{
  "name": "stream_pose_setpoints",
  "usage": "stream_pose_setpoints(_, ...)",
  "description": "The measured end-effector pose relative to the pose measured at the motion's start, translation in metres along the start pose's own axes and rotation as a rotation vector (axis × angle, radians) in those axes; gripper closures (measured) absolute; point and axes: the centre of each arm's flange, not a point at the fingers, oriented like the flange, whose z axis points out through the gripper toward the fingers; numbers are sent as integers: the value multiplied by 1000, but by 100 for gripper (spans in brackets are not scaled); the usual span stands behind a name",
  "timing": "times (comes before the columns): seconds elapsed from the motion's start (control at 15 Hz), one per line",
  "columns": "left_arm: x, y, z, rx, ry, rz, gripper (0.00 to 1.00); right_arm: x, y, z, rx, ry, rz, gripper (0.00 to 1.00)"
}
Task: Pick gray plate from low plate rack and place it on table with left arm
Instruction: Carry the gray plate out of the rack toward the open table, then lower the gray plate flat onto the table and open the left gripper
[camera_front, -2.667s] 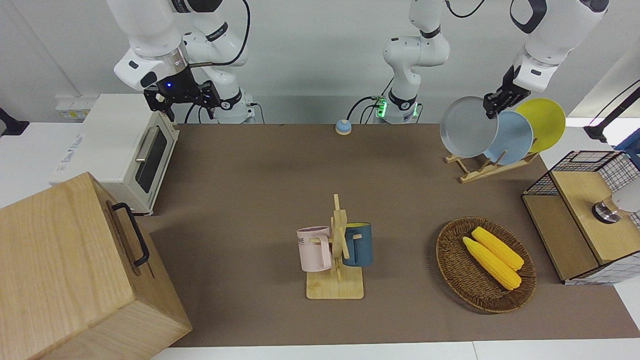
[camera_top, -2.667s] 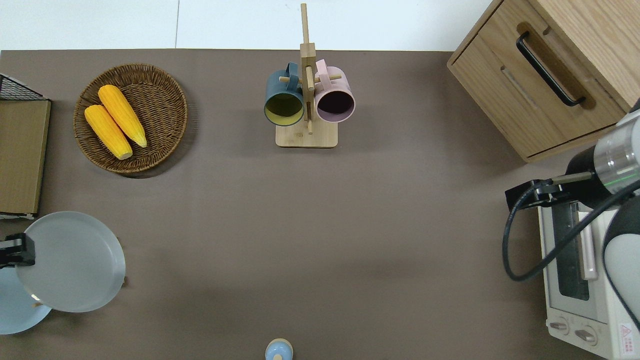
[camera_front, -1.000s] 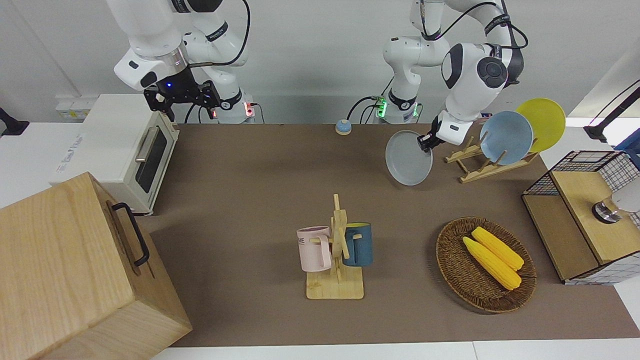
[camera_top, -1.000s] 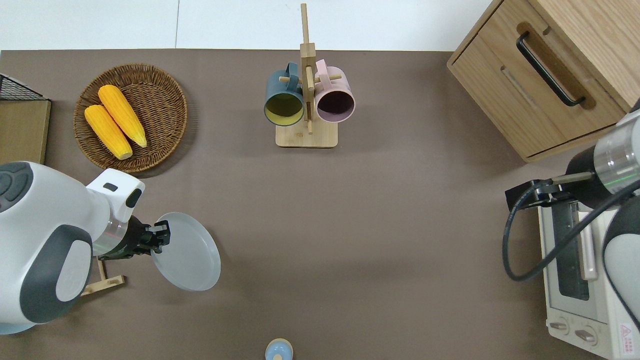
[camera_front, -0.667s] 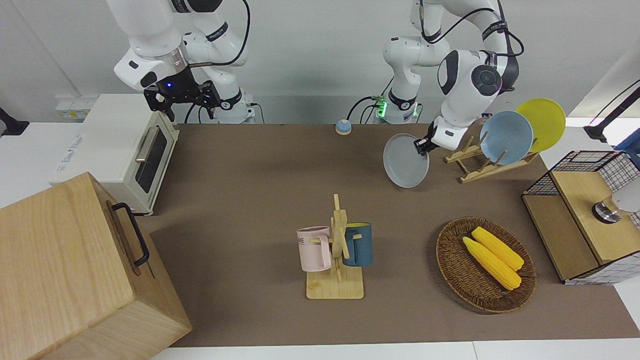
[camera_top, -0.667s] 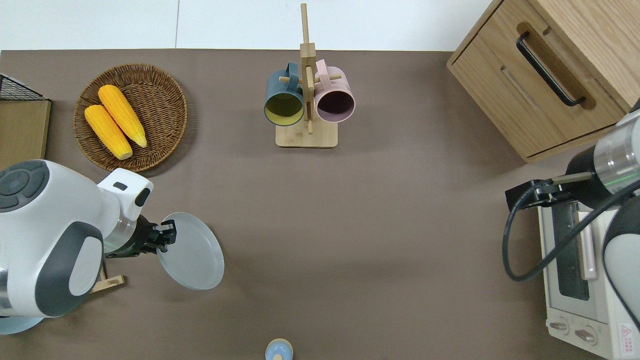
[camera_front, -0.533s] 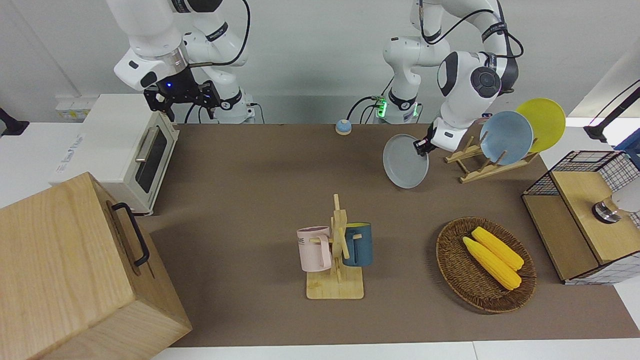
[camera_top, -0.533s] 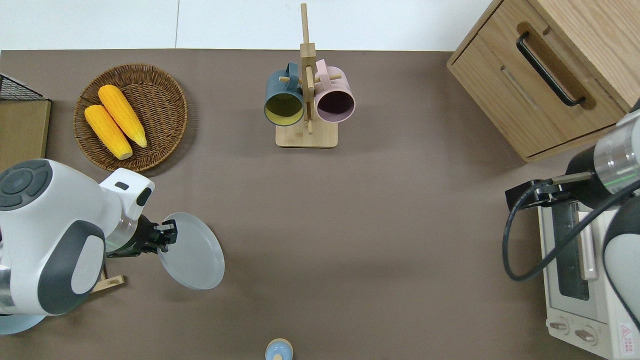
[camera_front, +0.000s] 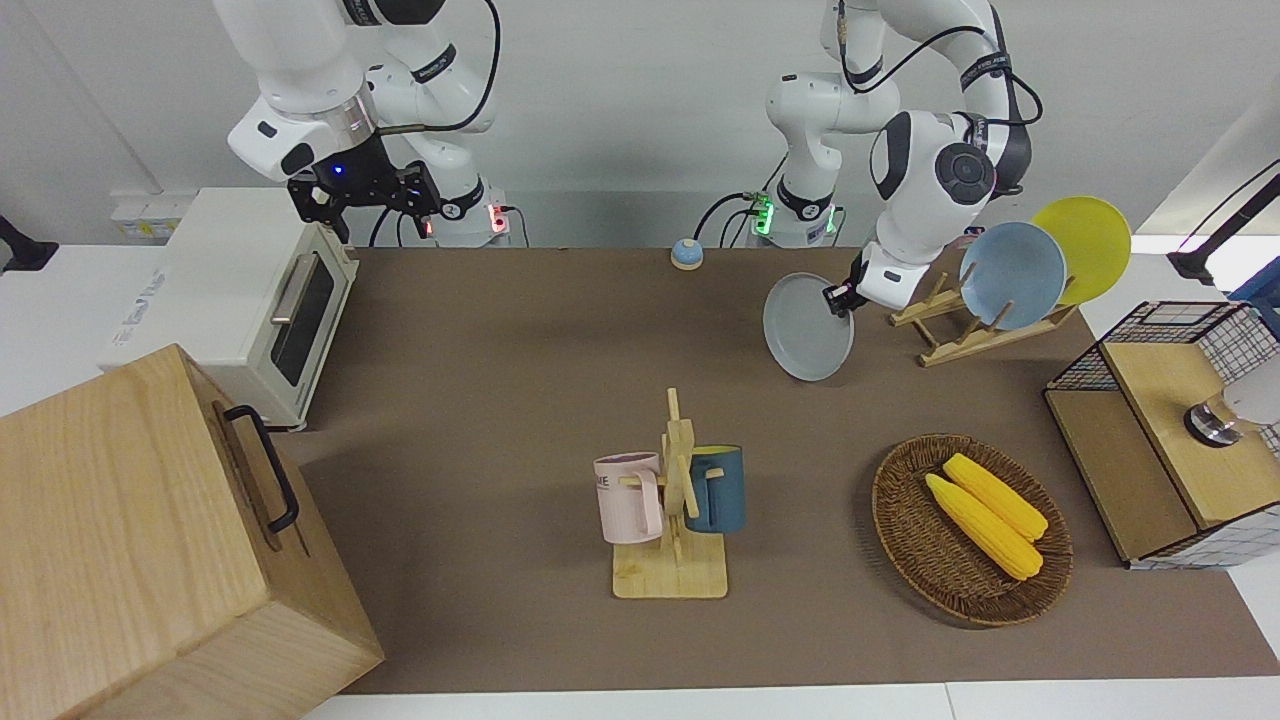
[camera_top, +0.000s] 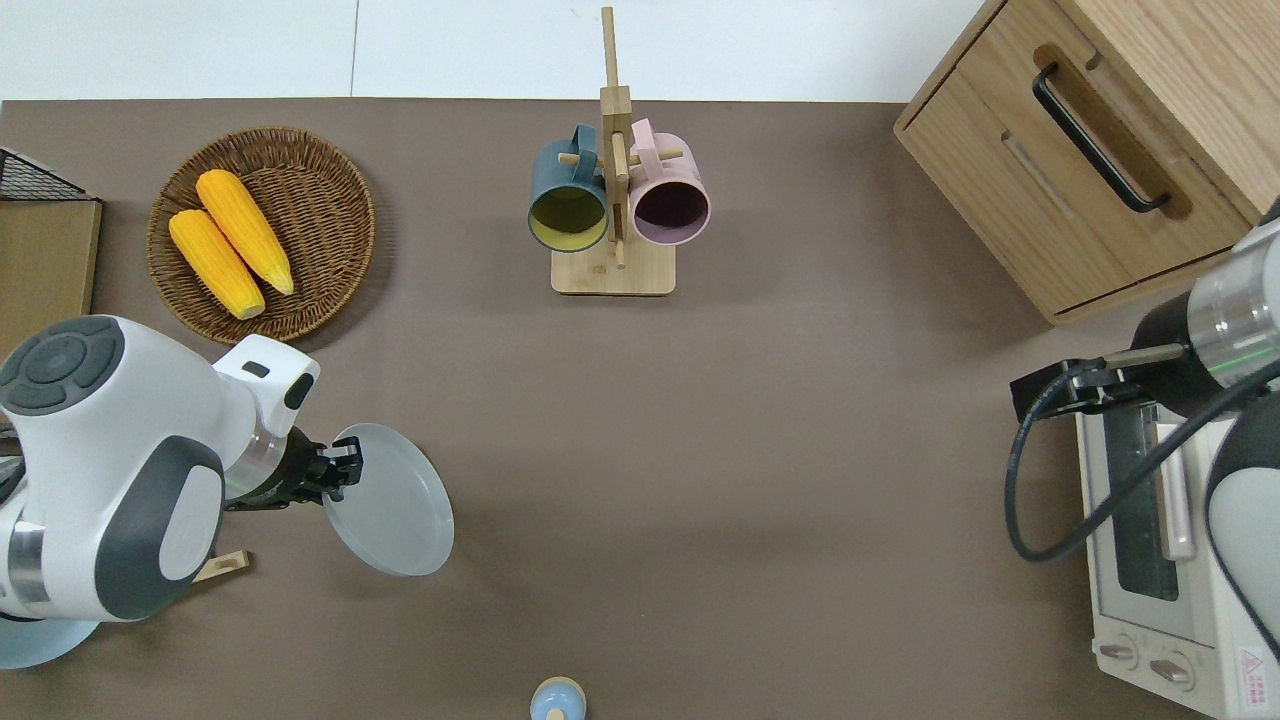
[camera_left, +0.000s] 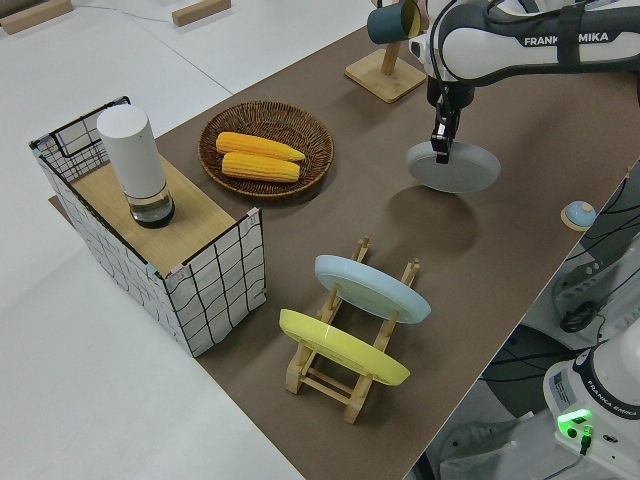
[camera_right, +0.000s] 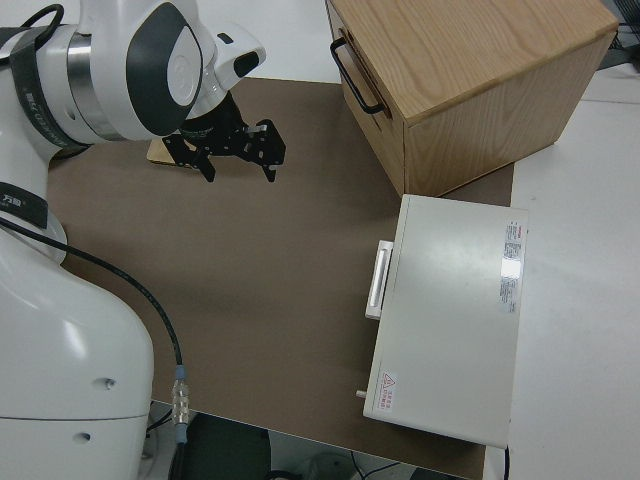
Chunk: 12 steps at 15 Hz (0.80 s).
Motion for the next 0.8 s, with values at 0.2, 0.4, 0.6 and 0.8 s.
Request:
stream_pose_setpoints(0.2,0,1,1,0,2,2,87,0,0,0,0,0,0,1)
stream_pose_setpoints(0.4,1,2,0,-3,8,2,86,0,0,0,0,0,0,1)
stream_pose_setpoints(0.6,2,2,1,-2,7,2,81,0,0,0,0,0,0,1)
stream_pose_setpoints(0.8,2,2,2,-3,7,2,41,0,0,0,0,0,0,1)
